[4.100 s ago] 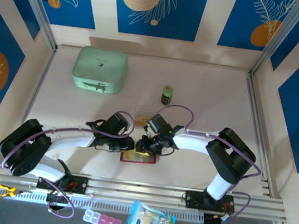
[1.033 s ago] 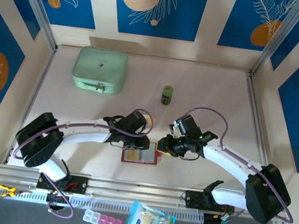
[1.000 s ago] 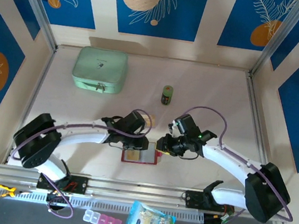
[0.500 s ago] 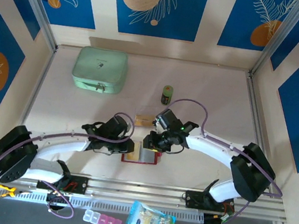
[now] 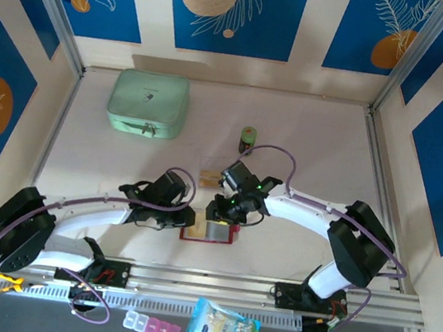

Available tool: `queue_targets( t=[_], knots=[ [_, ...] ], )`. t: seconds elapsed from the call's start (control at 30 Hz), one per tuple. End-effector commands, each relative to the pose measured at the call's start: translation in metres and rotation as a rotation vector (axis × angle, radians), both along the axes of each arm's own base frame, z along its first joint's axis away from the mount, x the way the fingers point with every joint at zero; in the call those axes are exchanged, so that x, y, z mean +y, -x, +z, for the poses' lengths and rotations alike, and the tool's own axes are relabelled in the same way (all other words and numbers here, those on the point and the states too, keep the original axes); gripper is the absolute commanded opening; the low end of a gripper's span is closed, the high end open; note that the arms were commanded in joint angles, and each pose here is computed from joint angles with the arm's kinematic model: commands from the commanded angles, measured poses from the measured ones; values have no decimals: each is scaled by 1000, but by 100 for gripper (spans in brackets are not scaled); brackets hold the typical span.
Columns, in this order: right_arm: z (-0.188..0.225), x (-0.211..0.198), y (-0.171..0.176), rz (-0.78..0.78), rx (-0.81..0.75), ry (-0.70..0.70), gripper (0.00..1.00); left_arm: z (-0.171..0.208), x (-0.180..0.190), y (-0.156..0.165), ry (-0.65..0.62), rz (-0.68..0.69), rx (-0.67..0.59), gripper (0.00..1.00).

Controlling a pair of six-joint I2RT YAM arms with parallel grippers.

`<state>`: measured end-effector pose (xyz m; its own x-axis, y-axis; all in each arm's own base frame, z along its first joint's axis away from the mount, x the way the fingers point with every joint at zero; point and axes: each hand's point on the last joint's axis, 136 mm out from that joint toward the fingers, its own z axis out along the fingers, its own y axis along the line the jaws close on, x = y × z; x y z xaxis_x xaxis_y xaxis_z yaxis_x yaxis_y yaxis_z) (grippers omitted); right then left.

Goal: Take the credit cards out of the card holder

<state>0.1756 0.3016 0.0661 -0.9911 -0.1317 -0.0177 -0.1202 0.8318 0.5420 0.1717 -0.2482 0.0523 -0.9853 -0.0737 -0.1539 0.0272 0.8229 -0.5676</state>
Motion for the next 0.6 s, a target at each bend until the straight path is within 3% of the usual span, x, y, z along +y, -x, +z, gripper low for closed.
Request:
queue_targets(
  t=[0.0,0.57],
  knots=[
    [4,6,-1,6,1,-1,33,9,2,-2,2,1,-8,20],
    [-4,8,7,15,18,18,33,3,6,-2,-4,18,-7,19]
  ],
)
